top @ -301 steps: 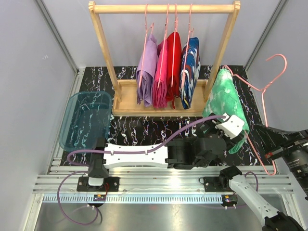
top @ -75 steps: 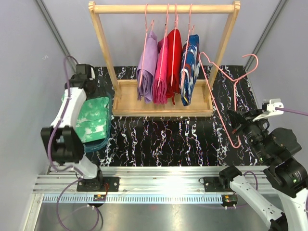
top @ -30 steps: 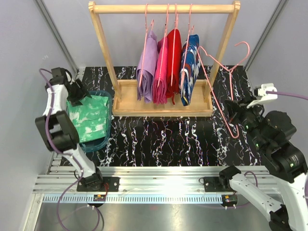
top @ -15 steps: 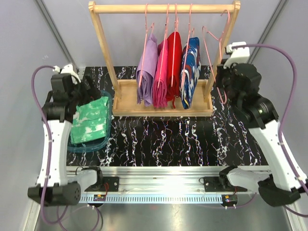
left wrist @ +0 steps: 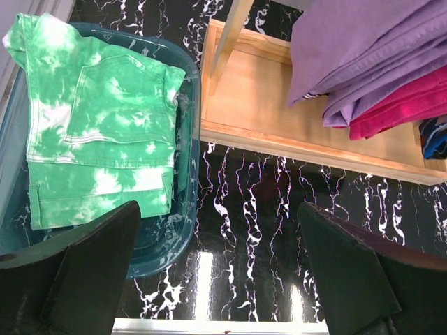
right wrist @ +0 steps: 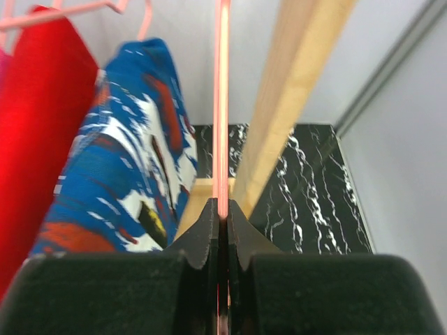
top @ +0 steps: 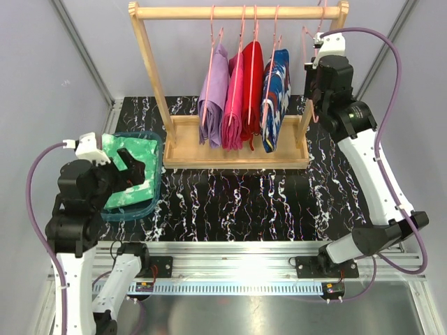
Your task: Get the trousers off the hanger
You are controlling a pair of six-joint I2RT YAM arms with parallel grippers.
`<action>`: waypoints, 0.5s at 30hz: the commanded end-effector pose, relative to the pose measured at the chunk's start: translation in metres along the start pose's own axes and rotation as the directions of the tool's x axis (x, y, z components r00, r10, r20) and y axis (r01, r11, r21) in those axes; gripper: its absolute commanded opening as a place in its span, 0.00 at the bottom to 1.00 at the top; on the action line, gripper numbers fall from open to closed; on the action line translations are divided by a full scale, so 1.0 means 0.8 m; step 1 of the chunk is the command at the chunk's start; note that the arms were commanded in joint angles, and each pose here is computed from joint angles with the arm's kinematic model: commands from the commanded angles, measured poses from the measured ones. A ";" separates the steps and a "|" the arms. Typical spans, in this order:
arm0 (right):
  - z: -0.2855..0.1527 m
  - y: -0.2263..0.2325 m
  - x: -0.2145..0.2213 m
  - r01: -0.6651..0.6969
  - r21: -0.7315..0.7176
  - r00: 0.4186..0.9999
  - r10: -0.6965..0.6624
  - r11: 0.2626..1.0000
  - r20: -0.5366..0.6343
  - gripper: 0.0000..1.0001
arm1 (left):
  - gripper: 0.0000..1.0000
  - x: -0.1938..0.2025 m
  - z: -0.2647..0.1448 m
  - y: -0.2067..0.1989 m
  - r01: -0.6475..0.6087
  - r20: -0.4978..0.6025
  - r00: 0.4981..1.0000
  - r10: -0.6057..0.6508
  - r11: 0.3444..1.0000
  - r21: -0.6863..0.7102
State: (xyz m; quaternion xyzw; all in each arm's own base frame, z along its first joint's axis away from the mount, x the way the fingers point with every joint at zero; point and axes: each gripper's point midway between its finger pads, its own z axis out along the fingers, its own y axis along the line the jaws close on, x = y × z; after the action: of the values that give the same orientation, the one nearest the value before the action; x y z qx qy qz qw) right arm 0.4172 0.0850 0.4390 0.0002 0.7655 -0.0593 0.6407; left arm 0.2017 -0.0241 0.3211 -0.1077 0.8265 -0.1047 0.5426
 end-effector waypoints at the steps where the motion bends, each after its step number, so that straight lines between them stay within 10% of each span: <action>1: -0.013 -0.017 -0.015 -0.073 0.007 0.997 0.072 0.997 0.034 0.00 | 0.99 0.010 -0.010 -0.006 -0.022 -0.007 1.000 0.022 0.999 0.043; 8: -0.026 -0.007 0.014 -0.100 -0.081 0.995 0.098 0.992 -0.022 0.01 | 0.99 0.008 -0.021 -0.018 -0.034 0.001 0.999 0.034 0.995 0.097; 15: -0.071 -0.016 -0.005 -0.129 -0.128 0.991 0.130 0.983 0.004 0.61 | 0.99 0.003 -0.024 -0.022 -0.045 0.010 0.999 0.044 0.993 0.108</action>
State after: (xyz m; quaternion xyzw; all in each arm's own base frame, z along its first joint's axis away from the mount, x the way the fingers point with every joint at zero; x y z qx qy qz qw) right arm 0.3852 0.0792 0.4293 0.0091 0.7786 0.0023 0.6274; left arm 0.1840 -0.0349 0.3159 -0.0802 0.8316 -0.1246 0.5353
